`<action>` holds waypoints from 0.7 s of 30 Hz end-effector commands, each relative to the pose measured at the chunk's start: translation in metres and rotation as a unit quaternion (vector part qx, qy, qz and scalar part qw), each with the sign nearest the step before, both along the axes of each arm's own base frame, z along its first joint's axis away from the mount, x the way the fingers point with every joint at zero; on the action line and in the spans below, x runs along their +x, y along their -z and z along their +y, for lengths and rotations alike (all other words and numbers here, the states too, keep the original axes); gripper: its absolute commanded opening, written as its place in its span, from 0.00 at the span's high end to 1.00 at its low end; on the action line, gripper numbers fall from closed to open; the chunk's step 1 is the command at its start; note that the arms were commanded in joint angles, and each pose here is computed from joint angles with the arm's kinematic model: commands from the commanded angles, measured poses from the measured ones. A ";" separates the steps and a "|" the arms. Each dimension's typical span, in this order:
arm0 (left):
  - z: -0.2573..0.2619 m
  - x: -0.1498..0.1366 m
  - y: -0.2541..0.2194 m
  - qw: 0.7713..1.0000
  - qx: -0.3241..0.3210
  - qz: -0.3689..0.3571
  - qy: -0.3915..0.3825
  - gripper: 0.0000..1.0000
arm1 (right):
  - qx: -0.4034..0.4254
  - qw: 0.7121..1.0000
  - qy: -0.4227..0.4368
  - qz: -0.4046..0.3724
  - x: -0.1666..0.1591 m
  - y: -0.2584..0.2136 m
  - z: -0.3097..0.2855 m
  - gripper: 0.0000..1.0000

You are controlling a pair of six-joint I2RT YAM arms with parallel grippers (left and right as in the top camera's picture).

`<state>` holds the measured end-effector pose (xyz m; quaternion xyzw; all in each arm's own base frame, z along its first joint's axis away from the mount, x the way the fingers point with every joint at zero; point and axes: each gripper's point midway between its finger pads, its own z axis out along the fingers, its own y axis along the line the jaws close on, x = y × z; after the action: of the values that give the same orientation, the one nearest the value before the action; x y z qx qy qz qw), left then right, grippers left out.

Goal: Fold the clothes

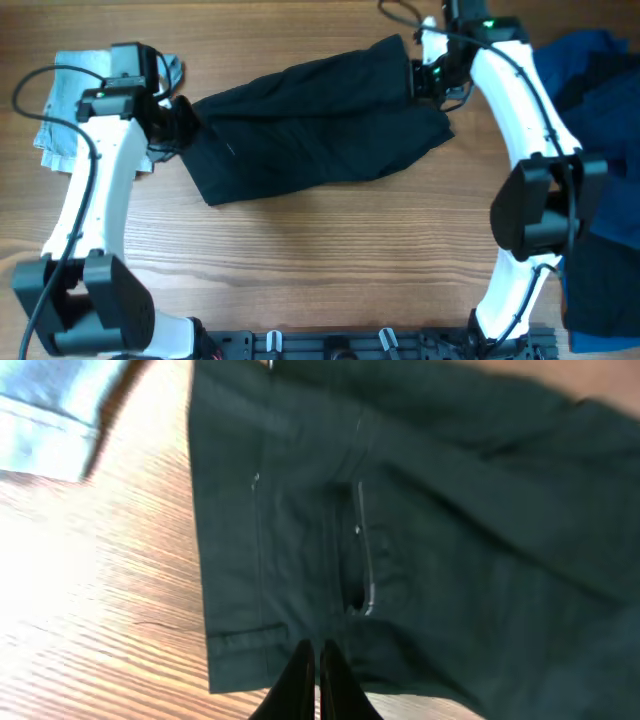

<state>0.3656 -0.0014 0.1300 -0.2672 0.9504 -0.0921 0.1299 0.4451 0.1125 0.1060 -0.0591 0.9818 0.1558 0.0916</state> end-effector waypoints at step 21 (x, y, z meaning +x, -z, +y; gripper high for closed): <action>-0.006 0.014 0.025 1.000 0.010 0.000 0.022 0.96 | -0.059 0.980 -0.151 -0.115 0.040 0.103 0.064 0.96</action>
<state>0.3807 -0.0069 0.1101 -0.2549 0.9533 -0.0918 0.1335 0.4721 0.1762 0.0091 -0.2465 0.9509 0.1049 0.1549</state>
